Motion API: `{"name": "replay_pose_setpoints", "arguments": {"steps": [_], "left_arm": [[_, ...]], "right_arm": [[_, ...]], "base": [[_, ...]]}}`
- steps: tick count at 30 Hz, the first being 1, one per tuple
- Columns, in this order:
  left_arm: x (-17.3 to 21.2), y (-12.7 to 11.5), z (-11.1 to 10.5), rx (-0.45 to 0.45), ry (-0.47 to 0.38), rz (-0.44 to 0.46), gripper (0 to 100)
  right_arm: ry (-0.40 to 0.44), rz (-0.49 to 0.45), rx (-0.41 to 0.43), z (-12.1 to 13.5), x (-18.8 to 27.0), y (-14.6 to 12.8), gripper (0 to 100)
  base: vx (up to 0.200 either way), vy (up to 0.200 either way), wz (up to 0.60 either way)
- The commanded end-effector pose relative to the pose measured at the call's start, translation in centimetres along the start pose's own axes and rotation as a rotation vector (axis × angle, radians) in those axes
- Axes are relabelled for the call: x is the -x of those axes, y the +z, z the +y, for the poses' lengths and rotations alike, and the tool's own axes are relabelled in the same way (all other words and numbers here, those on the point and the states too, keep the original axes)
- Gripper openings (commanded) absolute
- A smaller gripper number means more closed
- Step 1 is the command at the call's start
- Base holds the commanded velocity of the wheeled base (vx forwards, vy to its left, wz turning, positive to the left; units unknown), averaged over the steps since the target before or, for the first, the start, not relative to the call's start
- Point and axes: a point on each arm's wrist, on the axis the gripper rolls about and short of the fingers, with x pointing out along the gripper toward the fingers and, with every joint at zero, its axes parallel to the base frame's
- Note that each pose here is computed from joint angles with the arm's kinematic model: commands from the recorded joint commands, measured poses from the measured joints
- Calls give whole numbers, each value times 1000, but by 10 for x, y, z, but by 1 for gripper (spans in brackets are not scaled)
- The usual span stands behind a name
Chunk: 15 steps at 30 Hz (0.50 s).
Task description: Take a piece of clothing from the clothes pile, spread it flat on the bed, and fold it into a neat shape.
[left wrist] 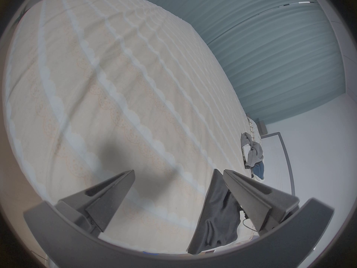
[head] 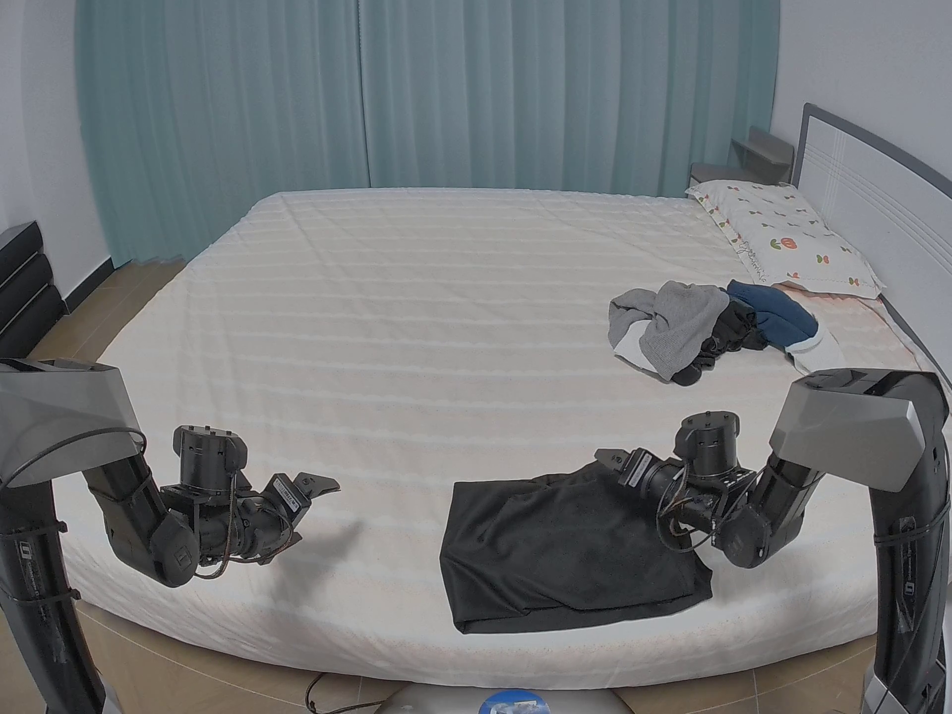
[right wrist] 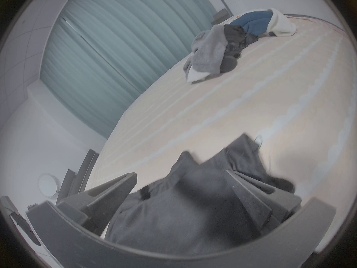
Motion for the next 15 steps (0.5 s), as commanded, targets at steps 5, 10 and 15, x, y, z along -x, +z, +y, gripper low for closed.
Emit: {"name": "replay_pose_setpoints", "arguments": {"steps": [5, 10, 15], "left_arm": [[0, 0, 0, 1, 1, 0, 100], [0, 0, 0, 1, 1, 0, 100], [0, 0, 0, 1, 1, 0, 100]], "right_arm": [[-21, -83, 11, -22, 4, 40, 100], [40, -11, 18, -34, 15, 49, 100], [57, 34, 62, -40, 15, 43, 100]], "base": [[0, 0, 0], [0, 0, 0], [0, 0, 0]]}}
